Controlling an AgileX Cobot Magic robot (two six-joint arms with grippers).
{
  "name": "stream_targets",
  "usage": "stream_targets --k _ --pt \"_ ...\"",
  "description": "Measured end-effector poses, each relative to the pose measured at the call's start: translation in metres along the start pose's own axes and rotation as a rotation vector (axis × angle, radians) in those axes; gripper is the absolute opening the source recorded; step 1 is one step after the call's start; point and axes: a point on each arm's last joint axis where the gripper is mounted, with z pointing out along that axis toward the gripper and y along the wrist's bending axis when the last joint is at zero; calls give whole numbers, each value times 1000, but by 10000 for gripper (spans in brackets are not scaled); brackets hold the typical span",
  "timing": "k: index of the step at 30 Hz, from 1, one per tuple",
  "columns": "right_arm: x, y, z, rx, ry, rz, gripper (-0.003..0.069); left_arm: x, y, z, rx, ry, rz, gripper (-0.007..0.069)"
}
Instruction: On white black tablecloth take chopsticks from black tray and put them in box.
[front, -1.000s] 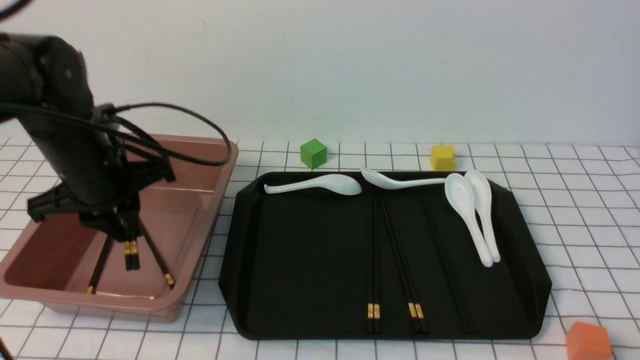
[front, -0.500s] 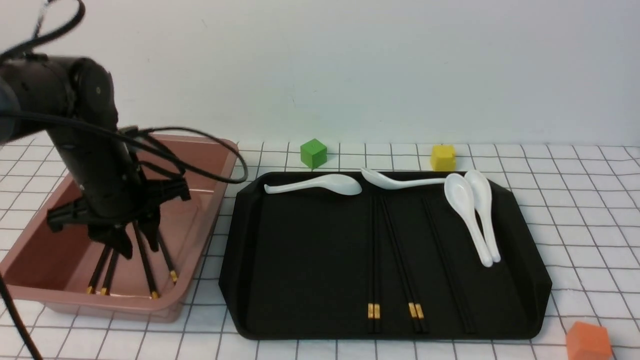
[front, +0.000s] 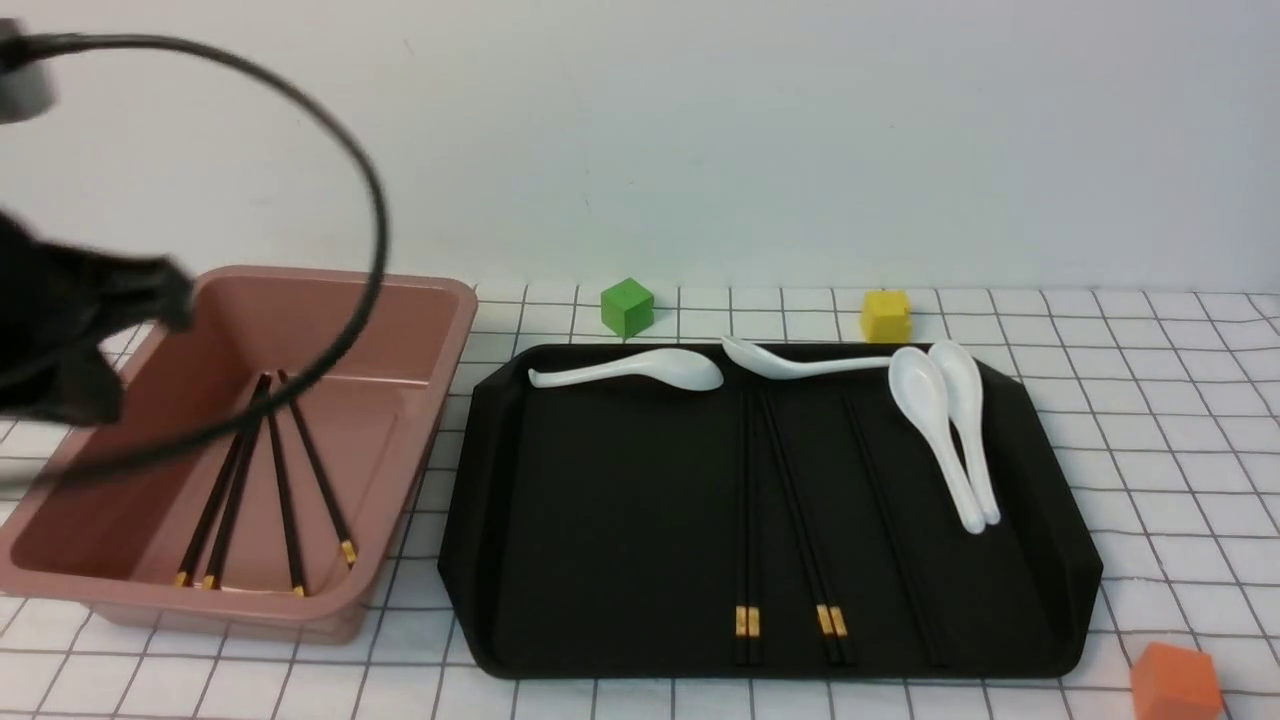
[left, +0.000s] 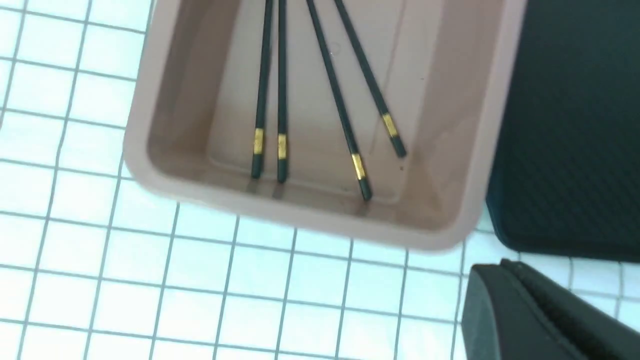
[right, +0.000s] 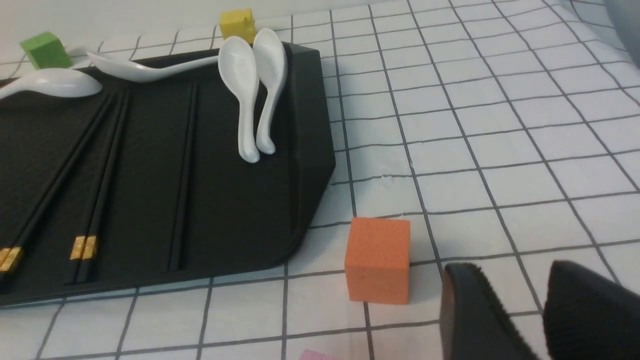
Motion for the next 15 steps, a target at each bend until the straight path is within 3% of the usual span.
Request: stream_targets --k 4,10,15 --pt "0 0 0 0 0 0 240 61 18 -16 111 -156 48 -13" --pt "0 0 0 0 0 0 240 144 43 -15 308 -520 -4 -13" --pt "0 0 0 0 0 0 240 185 58 2 384 -731 -26 -13"
